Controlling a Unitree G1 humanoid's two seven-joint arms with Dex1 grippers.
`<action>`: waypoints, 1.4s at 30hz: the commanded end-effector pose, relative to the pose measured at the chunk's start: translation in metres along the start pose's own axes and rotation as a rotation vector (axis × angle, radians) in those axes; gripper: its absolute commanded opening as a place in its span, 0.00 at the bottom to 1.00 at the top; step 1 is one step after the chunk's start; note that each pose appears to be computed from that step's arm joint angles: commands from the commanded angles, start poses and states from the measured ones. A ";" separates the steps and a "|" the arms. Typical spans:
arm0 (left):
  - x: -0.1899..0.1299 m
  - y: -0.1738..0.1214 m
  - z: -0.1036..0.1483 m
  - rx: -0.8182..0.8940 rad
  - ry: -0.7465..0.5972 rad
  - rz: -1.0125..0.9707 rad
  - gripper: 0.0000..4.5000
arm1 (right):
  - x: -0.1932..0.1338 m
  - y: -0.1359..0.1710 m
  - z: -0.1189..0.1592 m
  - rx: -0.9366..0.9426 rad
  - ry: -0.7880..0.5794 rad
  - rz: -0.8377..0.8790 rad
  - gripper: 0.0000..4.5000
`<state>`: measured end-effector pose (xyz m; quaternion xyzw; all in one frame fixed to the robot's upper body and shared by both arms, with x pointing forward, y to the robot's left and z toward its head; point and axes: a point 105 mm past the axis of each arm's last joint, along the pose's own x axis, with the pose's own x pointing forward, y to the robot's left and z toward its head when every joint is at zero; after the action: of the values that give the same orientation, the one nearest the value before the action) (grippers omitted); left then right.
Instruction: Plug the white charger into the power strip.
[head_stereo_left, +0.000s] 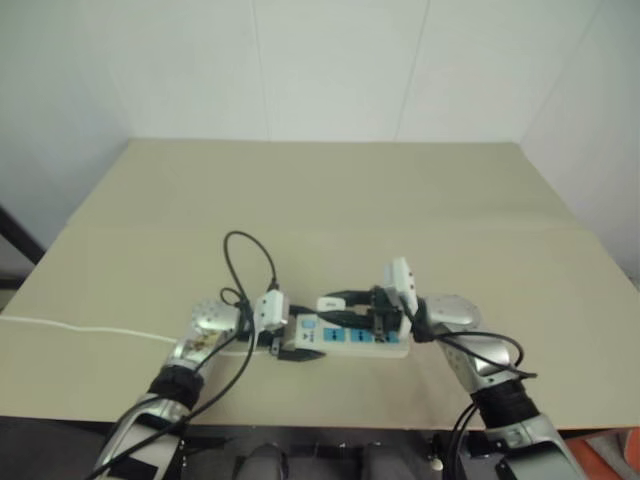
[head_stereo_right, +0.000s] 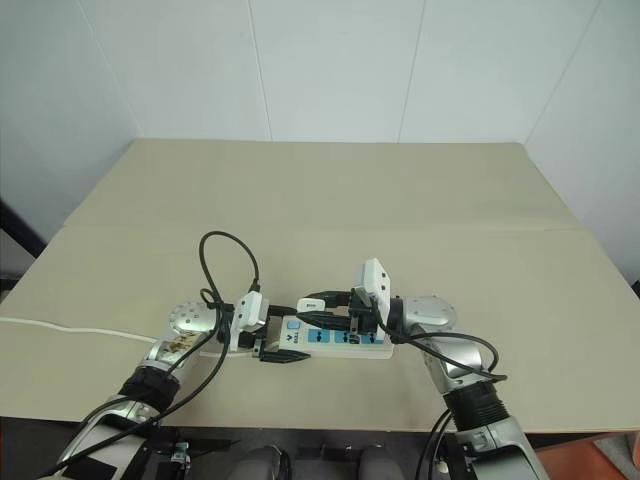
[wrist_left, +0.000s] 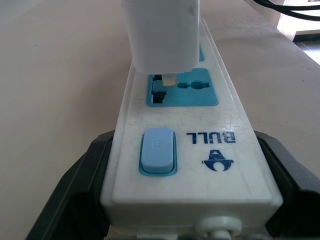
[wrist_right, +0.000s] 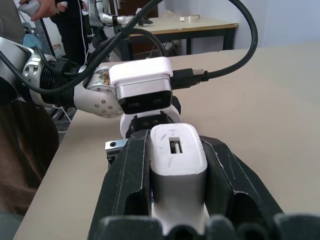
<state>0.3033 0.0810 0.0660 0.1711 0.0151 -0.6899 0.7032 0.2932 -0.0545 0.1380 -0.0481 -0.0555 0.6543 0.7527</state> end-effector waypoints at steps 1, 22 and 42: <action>0.003 -0.016 -0.024 -0.065 0.088 -0.051 0.74 | 0.000 -0.005 0.013 -0.056 -0.033 -0.003 0.26; 0.003 -0.015 -0.024 -0.064 0.091 -0.048 0.74 | -0.006 -0.010 0.008 -0.052 -0.009 -0.018 0.26; 0.002 -0.015 -0.025 -0.062 0.095 -0.048 0.74 | -0.007 -0.009 -0.015 -0.030 0.051 -0.026 0.26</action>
<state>0.3035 0.0812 0.0656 0.1707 0.0158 -0.6895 0.7037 0.3020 -0.0600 0.1231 -0.0653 -0.0404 0.6463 0.7592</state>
